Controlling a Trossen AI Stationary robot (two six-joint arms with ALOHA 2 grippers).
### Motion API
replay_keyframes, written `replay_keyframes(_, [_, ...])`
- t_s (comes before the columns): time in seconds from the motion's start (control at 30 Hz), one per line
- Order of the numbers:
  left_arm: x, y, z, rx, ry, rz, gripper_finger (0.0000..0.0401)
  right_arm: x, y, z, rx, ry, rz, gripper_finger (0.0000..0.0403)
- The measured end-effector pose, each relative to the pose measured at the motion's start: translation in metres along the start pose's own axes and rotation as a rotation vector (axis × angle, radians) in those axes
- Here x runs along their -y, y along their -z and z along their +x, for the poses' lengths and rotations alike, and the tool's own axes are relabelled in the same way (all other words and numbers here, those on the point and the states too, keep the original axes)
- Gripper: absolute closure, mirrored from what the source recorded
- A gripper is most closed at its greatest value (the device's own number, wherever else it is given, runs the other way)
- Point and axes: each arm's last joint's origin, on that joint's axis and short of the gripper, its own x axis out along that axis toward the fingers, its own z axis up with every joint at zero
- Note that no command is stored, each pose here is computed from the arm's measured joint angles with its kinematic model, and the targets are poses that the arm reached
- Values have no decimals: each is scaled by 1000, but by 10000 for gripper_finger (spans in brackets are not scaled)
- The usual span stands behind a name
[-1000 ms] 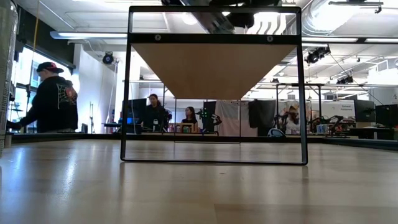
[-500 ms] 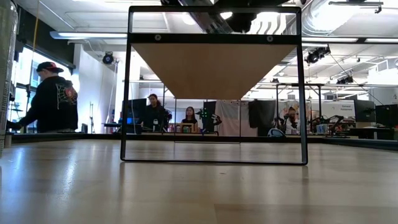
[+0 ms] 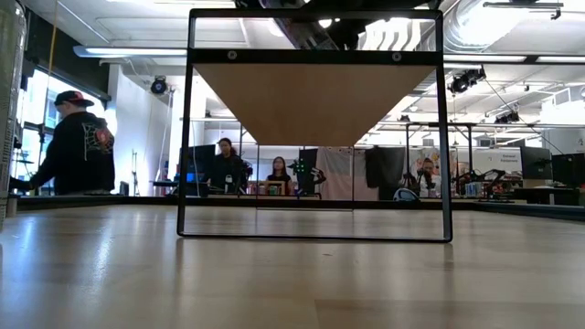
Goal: Place canned beverage on shelf
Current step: Put the top white pink soda can on the shelf
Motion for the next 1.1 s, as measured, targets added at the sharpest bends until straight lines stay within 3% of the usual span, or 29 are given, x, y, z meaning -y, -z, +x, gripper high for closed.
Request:
replay_keyframes(0.63, [0,0,0,4,3,-26,180,0,0,0,-1,-1,30,116])
replay_keyframes(1.1, [0,0,0,2,3,-27,167,0,0,0,-1,0,30,132])
